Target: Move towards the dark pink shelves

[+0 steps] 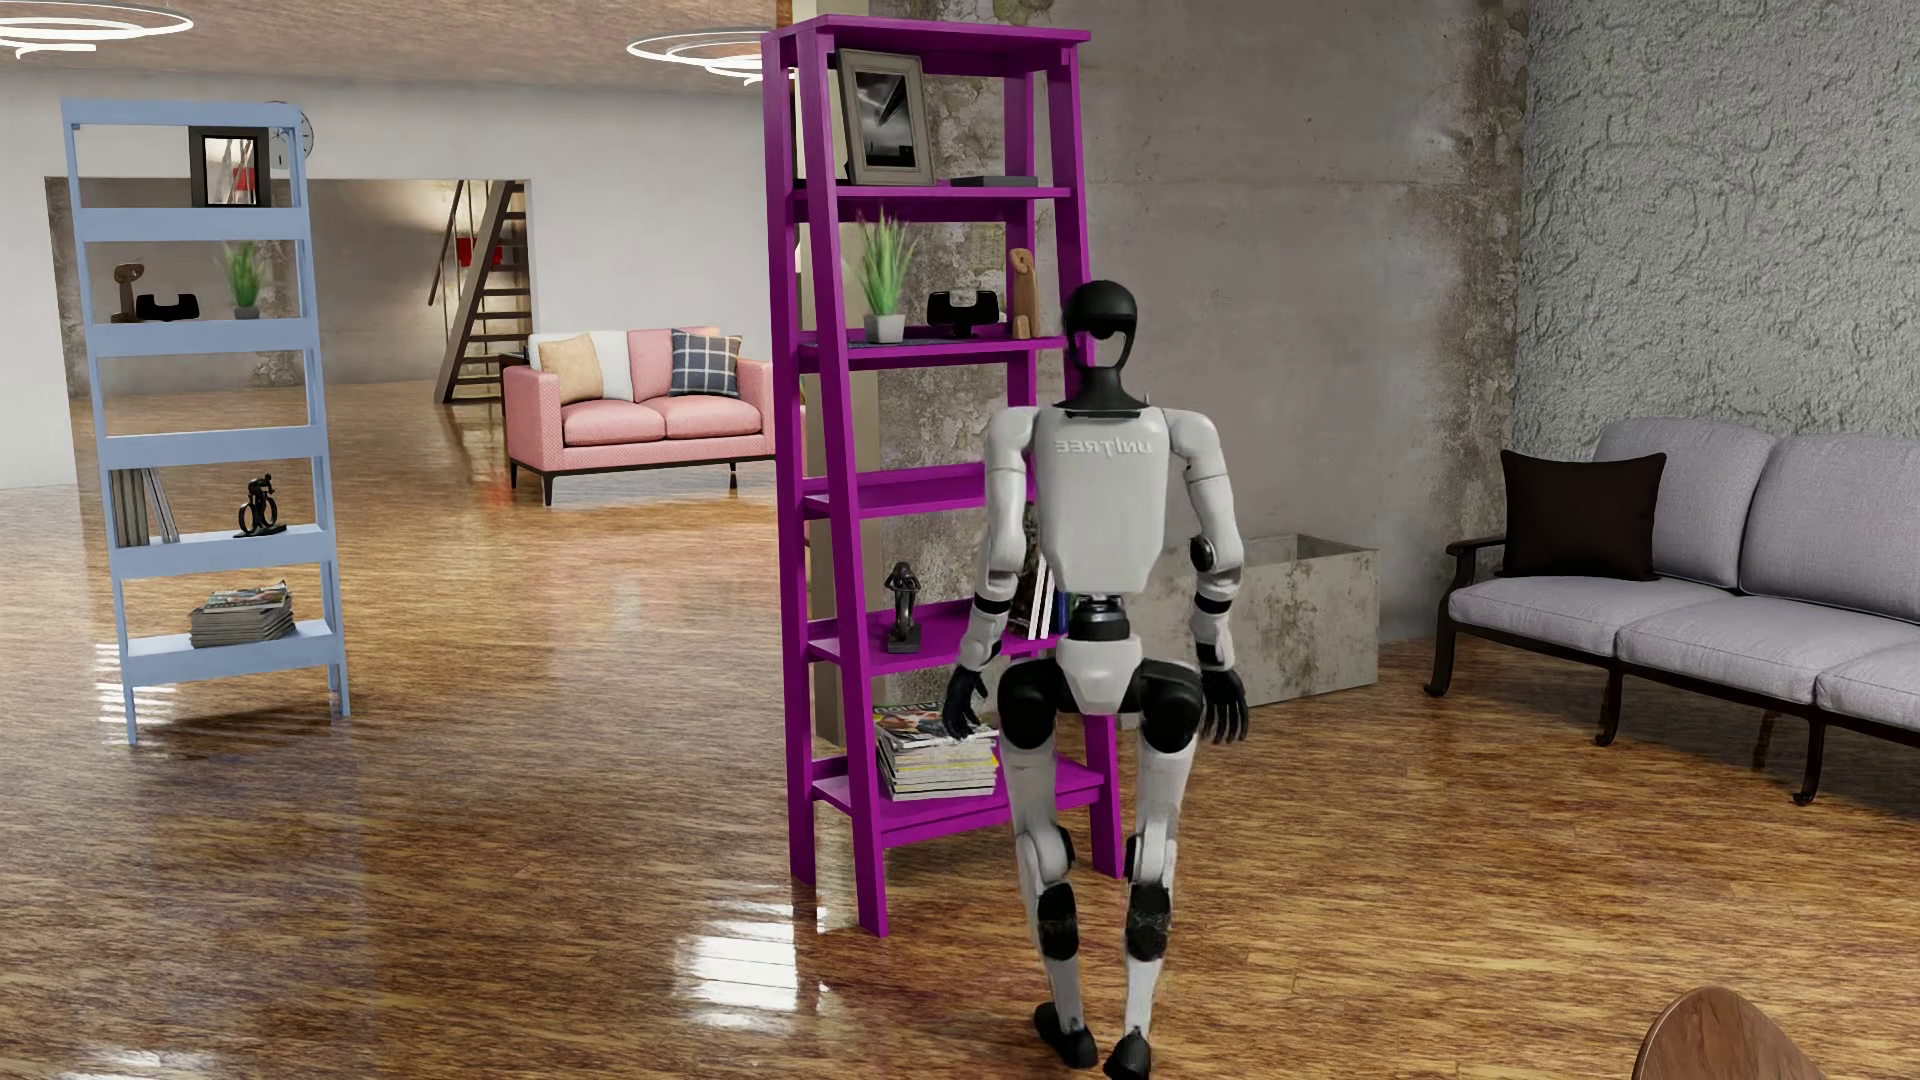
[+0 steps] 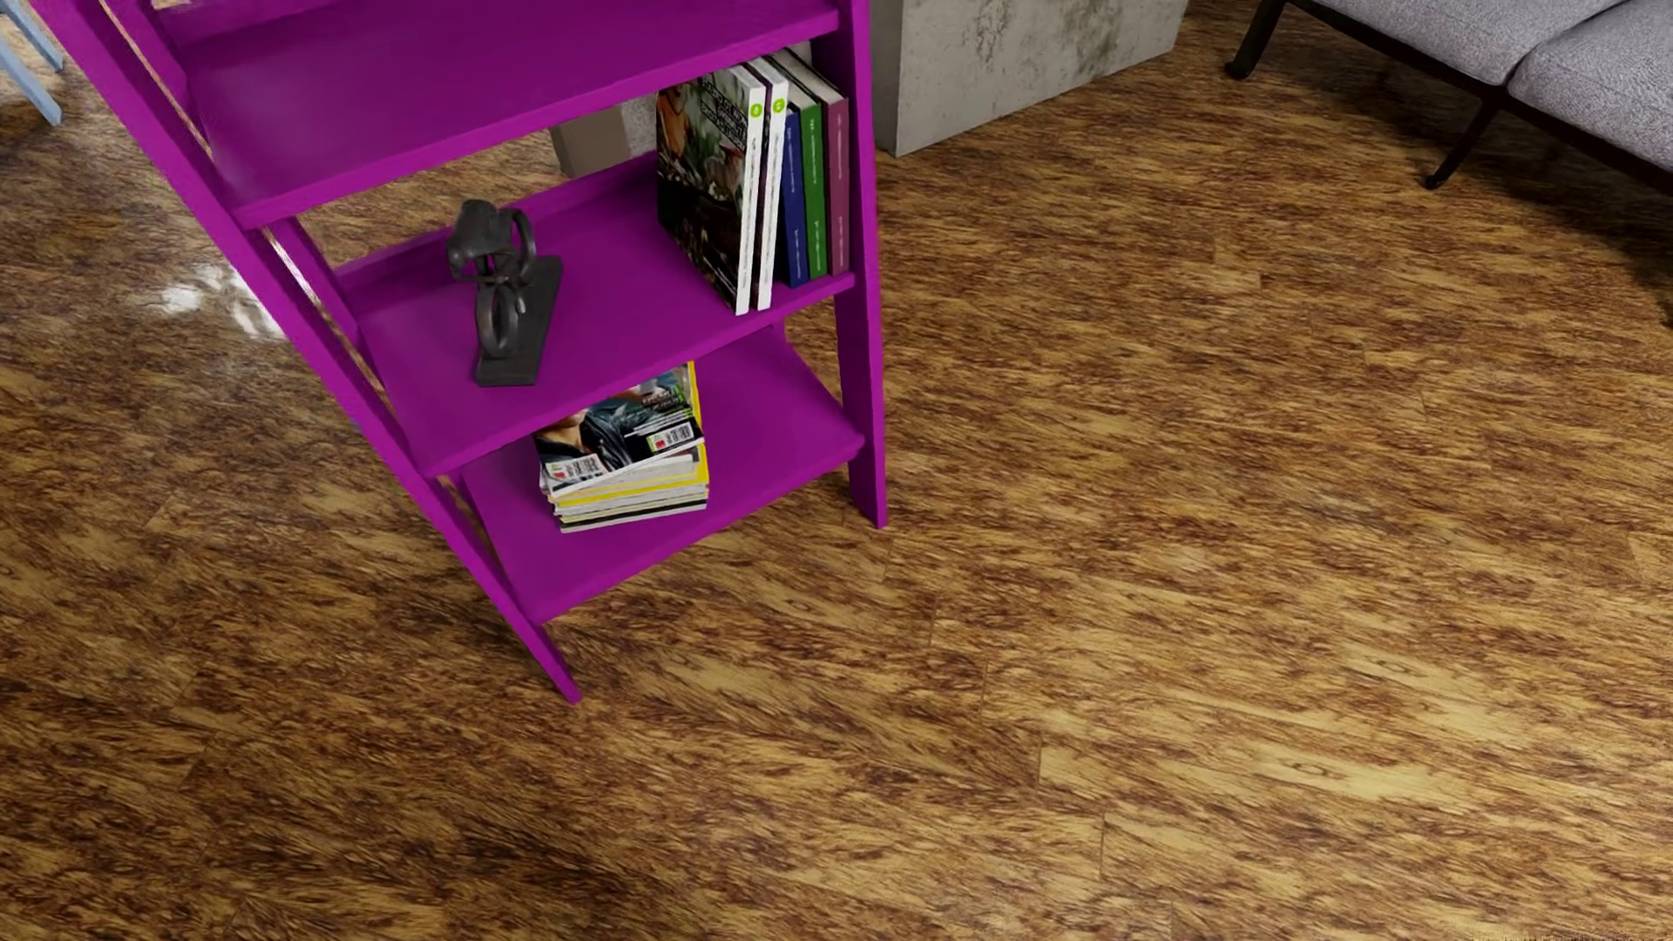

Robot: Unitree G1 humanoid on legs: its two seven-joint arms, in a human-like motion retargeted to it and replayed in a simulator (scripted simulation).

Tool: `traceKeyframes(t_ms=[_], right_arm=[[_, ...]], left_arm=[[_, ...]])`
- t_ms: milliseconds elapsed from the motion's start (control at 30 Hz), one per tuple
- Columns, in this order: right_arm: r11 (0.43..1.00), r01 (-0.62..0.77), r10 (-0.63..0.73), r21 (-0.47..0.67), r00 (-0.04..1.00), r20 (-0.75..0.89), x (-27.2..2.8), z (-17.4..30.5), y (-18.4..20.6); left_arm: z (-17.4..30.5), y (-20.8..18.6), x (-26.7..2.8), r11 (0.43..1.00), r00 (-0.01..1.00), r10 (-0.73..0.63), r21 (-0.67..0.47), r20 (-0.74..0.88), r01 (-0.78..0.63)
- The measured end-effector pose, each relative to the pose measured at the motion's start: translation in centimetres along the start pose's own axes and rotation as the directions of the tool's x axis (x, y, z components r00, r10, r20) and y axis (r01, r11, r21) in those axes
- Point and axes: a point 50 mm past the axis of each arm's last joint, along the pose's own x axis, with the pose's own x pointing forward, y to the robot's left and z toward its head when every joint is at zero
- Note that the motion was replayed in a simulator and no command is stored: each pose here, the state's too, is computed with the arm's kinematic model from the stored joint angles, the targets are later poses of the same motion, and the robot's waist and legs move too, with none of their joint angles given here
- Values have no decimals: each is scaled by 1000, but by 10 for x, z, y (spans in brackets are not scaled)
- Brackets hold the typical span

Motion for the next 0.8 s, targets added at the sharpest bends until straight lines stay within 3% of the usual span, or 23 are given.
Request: traceKeyframes(t_ms=[100,300,467,633,800], right_arm=[[998,20,-15,67,997,-70,-2,-20,9],[995,-55,60,79,996,-65,-5,-21,25],[997,-45,45,67,999,-6,-4,4,25],[998,41,-45,56,996,72,-2,28,0],[994,111,-110,0,991,77,4,31,-33]], left_arm=[[21,10,3,998,995,54,-24,78,-52],[32,12,4,999,987,45,17,152,-48],[12,10,6,999,999,42,0,18,-42],[-11,-1,3,999,998,-23,28,-67,25],[-19,-1,0,998,995,-11,-69,-104,3]])
